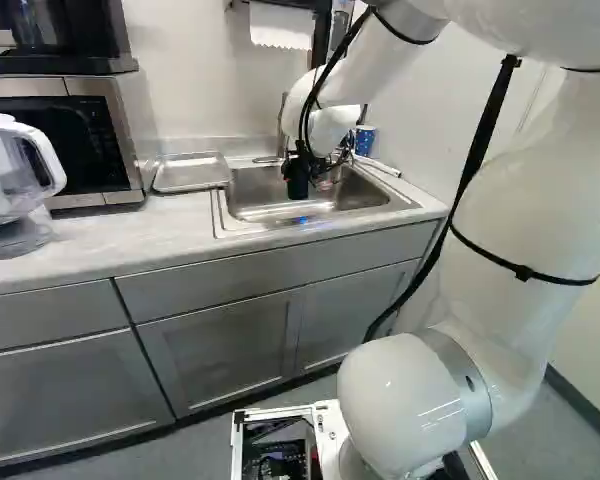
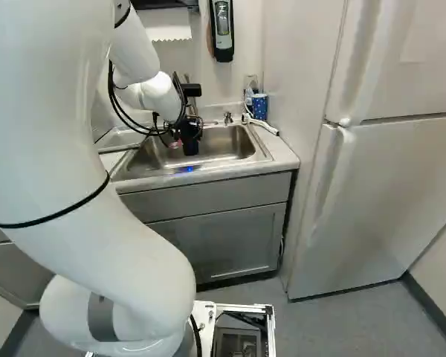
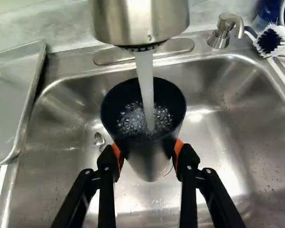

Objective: Rinse the cup and place it in the tray

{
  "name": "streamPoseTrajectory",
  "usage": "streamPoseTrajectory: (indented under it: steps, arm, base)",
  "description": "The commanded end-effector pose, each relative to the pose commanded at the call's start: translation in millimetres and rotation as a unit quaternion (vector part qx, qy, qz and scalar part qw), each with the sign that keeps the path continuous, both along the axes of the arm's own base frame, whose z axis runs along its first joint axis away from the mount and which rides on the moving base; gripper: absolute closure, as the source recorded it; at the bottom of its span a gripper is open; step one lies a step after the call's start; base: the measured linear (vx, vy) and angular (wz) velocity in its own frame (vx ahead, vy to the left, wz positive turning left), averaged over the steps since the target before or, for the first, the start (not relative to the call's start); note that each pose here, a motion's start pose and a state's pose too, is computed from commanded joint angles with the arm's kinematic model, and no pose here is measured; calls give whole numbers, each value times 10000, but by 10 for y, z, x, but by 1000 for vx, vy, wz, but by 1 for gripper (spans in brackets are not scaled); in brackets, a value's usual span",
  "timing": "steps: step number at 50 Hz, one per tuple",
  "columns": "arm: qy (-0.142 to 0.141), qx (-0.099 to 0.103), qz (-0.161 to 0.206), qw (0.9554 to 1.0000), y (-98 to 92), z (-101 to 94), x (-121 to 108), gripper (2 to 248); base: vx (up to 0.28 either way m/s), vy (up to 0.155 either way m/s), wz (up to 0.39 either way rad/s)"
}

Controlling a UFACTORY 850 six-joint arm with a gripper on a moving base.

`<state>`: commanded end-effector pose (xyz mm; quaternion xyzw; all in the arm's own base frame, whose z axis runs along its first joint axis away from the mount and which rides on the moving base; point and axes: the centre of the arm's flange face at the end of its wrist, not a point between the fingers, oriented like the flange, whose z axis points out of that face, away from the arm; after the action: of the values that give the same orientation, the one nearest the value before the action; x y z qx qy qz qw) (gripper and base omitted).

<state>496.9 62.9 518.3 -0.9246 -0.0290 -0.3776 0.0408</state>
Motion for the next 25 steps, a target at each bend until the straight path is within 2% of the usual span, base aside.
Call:
streamPoseTrajectory:
  steps: [25]
  arm:
    - [0, 0, 0, 10000, 0, 0, 0, 129]
  base:
    - [0, 0, 0]
